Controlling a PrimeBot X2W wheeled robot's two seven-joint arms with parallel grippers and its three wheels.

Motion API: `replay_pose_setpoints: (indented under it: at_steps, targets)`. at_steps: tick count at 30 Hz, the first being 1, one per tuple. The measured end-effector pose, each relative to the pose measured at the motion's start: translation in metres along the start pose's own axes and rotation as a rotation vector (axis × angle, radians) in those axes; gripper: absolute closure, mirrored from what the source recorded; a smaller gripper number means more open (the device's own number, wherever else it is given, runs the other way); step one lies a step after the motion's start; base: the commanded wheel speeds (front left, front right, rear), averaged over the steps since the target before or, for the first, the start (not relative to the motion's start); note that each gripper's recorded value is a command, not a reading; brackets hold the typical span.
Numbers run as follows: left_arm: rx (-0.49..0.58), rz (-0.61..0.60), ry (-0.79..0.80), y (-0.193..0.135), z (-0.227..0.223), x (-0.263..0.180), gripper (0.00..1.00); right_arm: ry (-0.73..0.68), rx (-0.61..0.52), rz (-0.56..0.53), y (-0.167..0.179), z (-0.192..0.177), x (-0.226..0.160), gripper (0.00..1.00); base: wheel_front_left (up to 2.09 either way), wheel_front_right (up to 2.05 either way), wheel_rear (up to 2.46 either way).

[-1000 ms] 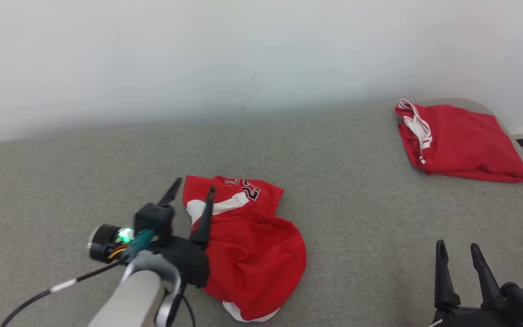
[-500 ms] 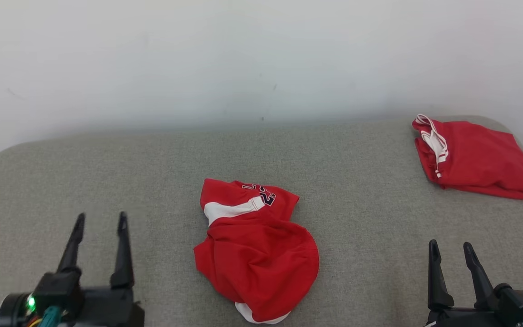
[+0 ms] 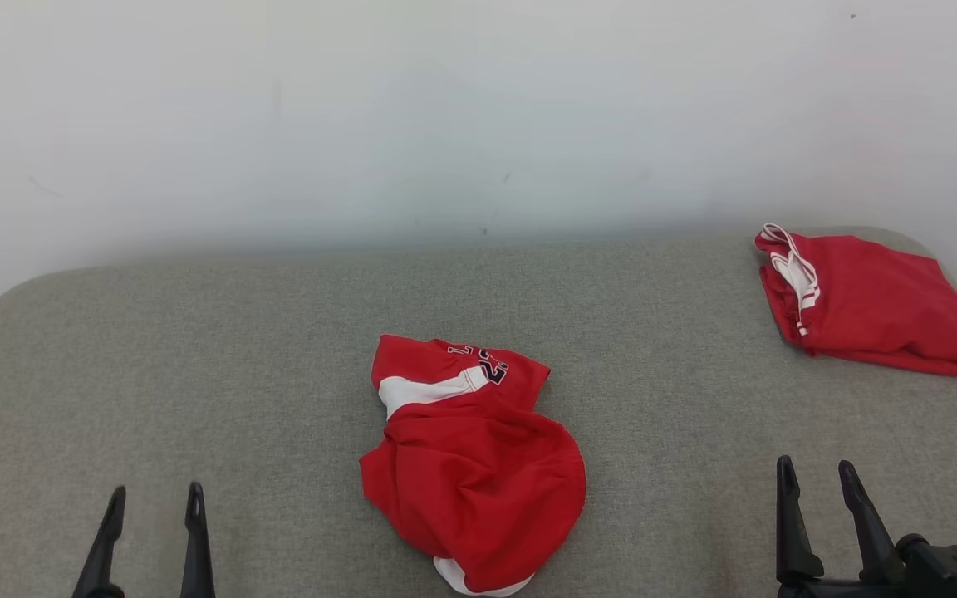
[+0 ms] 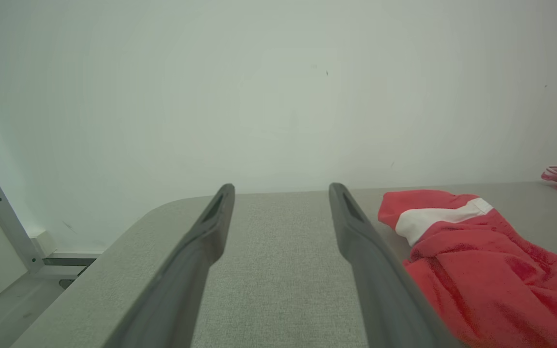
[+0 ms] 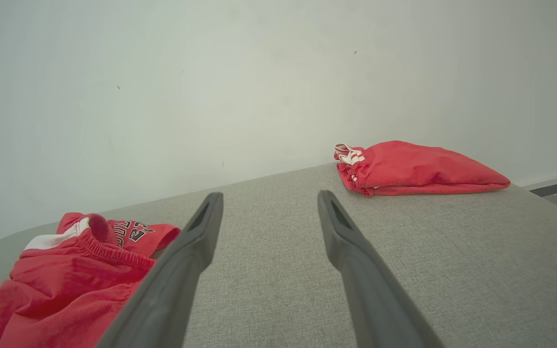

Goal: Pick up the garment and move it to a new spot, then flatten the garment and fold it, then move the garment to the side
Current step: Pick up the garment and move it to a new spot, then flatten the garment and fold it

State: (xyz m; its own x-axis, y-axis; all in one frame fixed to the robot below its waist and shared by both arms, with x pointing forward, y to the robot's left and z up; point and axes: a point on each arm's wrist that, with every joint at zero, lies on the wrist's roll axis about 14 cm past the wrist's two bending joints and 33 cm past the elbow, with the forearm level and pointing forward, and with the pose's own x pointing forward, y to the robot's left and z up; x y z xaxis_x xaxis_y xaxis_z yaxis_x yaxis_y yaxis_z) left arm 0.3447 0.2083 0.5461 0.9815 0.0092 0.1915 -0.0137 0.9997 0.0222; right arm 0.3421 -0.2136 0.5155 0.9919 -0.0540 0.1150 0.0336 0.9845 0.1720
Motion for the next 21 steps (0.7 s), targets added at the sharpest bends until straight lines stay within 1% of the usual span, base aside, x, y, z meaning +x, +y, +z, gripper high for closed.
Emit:
replay_pose_setpoints:
  at_steps: [5,10,16,21]
  targets:
    - [0.025,-0.016,0.049,-0.001,-0.015,-0.009,0.0,0.012,0.004,0.003,0.001,-0.004,-0.002,0.0,0.0,0.0,0.0]
    - [0.029,-0.025,0.059,-0.002,-0.018,-0.011,0.0,0.02,0.004,0.012,0.004,-0.007,-0.002,0.0,0.0,0.0,0.0]
    - [-0.022,0.015,0.035,0.003,-0.011,-0.009,0.0,0.027,0.007,0.037,0.012,-0.01,-0.002,0.0,0.0,0.0,0.0]
    - [-0.027,0.026,0.032,0.006,-0.011,-0.01,0.0,0.038,0.007,0.043,0.015,-0.014,-0.005,0.0,0.0,0.0,0.0]
